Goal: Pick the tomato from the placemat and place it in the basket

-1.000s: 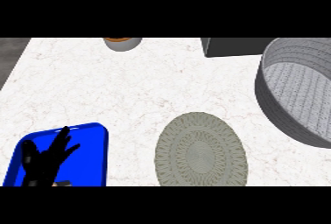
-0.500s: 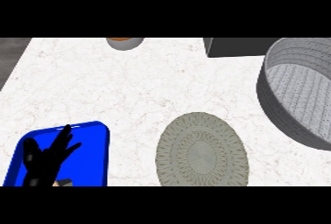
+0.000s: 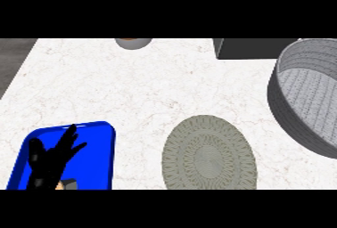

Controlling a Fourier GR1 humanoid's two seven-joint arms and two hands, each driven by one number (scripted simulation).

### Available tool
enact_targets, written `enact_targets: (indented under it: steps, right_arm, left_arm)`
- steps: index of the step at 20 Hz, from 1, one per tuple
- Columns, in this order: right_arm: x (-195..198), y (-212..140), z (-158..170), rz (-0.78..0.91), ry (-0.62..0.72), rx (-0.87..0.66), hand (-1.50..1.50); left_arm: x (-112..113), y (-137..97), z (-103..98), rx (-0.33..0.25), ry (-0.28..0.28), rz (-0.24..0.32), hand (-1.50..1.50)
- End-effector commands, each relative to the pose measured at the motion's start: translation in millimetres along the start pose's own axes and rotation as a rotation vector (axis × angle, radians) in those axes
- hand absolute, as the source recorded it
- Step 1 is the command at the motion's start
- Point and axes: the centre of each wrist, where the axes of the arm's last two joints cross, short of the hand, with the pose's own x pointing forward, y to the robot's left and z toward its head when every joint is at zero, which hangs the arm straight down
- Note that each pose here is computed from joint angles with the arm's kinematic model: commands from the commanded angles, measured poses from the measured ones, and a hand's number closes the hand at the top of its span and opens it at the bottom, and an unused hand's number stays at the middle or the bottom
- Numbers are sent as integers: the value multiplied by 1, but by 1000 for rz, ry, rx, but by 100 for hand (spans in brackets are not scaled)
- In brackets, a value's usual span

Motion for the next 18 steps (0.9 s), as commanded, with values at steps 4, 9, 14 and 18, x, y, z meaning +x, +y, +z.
enact_targets:
  steps: [4,9,14,18]
  right_arm:
    - [0,-77,-41,13,65,-29,150]
    - [-28,-71,-71,91,81,1,150]
    - [-63,-68,-88,-9,90,-11,150]
    - [-96,-54,-101,-72,149,-1,150]
  left_arm:
    - [-20,3,3,-35,78,-14,0]
    - [-8,-9,-12,-39,55,-26,0]
    - [-10,-20,-8,-46,71,-25,0]
    - [-13,-19,-13,-47,65,-23,0]
